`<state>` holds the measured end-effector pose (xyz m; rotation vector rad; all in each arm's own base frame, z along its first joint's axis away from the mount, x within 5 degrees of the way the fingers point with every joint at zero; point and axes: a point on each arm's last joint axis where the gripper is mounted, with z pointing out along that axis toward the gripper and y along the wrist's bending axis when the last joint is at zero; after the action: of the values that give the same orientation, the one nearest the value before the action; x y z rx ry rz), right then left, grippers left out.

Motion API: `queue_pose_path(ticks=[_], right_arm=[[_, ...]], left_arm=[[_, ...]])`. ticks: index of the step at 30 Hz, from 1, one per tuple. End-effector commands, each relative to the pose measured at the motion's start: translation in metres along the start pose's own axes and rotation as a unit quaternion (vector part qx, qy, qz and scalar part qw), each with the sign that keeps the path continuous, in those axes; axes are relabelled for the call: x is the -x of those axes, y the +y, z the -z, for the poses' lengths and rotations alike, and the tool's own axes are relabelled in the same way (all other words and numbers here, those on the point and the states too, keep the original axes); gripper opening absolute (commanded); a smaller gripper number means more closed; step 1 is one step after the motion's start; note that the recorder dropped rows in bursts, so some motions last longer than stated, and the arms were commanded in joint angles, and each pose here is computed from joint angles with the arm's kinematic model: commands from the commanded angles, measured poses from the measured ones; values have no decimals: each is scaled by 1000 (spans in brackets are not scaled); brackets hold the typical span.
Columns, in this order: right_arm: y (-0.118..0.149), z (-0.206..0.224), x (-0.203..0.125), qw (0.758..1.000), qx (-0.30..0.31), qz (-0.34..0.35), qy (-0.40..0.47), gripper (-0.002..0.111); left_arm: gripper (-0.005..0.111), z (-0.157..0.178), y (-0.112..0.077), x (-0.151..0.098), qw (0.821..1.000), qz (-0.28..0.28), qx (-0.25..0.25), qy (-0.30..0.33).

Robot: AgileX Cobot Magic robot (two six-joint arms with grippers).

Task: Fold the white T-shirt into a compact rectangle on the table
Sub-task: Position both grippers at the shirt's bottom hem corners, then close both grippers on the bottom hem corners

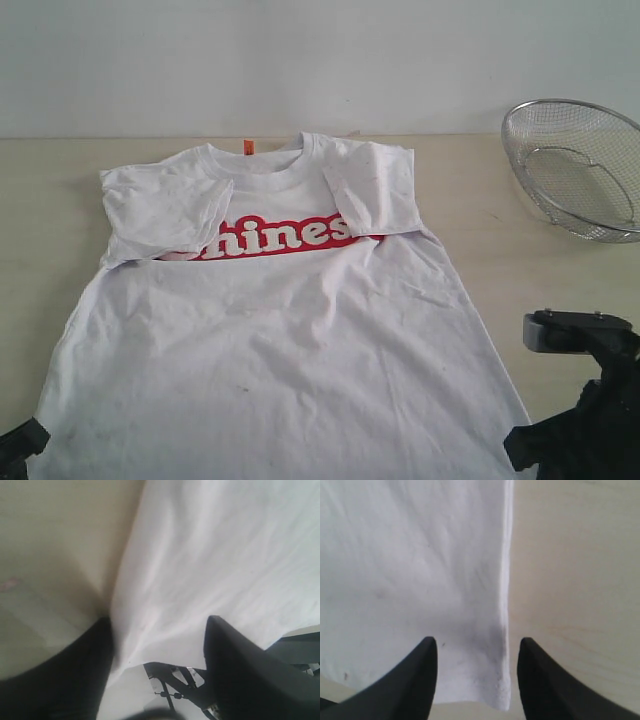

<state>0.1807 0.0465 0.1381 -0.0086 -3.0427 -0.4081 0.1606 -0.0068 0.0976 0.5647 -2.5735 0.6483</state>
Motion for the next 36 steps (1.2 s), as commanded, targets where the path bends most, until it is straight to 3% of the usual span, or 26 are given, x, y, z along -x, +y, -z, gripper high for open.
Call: queue_pose_path(ticks=[1, 6, 15, 34, 36], right_arm=[[0, -1, 0, 1000, -1, 3, -1, 45], [0, -1, 0, 1000, -1, 3, -1, 45], [-1, -1, 3, 1000, -8, 7, -17, 45], [-6, -21, 6, 1000, -9, -13, 26, 44], [-6, -21, 6, 1000, -9, -13, 27, 39]], left_arm=[[51, 0, -1, 8, 999, -22, -1, -48], [46, 0, 0, 10, 998, -31, 2, -56], [5, 0, 0, 10, 997, -49, 2, -56], [5, 0, -7, 7, 996, -68, -31, -43], [5, 0, -7, 7, 996, -71, -35, -43]])
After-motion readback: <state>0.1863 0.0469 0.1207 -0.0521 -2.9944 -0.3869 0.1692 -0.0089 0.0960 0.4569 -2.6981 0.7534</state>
